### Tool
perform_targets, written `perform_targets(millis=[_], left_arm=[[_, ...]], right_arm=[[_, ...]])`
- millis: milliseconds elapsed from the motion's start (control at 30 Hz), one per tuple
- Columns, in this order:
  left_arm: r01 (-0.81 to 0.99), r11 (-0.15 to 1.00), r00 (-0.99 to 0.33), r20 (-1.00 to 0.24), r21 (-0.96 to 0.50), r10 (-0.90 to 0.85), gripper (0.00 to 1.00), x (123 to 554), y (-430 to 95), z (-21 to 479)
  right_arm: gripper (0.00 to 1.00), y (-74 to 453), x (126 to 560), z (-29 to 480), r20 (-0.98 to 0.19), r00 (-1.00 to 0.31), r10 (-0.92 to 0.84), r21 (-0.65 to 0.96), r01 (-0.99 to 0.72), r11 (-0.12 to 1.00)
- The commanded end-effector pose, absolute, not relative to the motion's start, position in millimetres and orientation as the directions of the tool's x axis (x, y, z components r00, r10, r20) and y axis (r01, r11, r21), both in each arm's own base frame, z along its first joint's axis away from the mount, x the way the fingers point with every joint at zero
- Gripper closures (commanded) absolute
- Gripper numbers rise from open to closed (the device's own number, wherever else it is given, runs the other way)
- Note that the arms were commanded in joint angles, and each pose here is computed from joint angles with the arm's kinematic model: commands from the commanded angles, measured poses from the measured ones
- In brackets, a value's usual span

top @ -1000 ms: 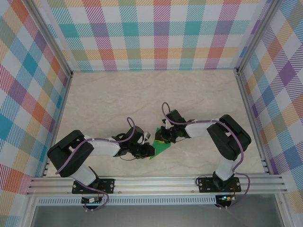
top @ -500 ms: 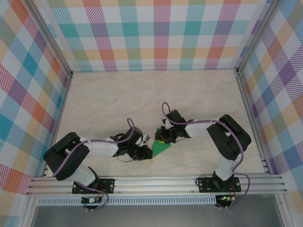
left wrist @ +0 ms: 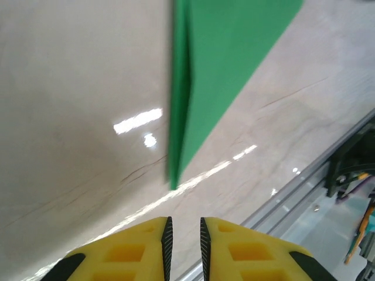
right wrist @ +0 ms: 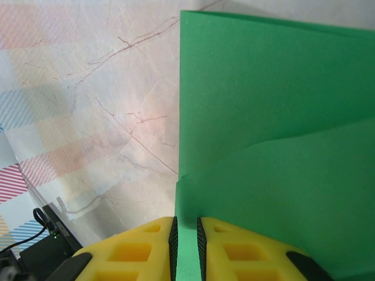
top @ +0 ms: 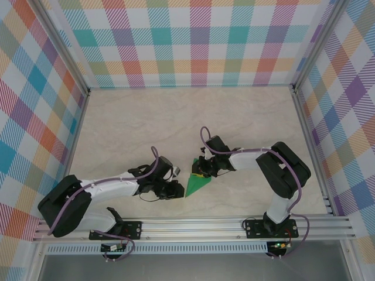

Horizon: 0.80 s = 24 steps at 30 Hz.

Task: Fold a paper plane with a square sheet of paper (pick it up from the middle)
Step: Fourth fold the wing at the center of the table.

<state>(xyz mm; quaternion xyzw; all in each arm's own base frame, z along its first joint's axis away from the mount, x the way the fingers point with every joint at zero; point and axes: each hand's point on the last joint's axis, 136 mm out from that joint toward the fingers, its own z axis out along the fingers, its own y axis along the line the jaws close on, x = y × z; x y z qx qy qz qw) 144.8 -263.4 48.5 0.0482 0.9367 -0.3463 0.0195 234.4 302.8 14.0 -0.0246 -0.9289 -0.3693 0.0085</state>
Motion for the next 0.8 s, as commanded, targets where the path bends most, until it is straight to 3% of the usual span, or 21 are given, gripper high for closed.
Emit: perform_targets(millis=[0, 467, 767], left_arm=[[0.118, 0.725, -0.987, -0.162, -0.678, 0.009, 0.78, 172.9, -279.9, 74.8], [0.106, 0.699, -0.985, -0.173, -0.708, -0.026, 0.83, 204.4, -312.6, 49.1], [0.007, 0.83, -0.992, -0.106, -0.558, -0.063, 0.91, 194.2, -277.4, -4.9]], right_arm=[[0.8, 253.1, 199.3, -49.8, 0.172, -0.98, 0.099, 0.457, 0.169, 0.873], [0.8, 255.8, 200.0, -47.8, 0.177, -0.979, 0.103, 0.471, 0.176, 0.864], [0.79, 265.1, 205.3, -39.0, 0.169, -0.981, 0.097, 0.513, 0.171, 0.841]])
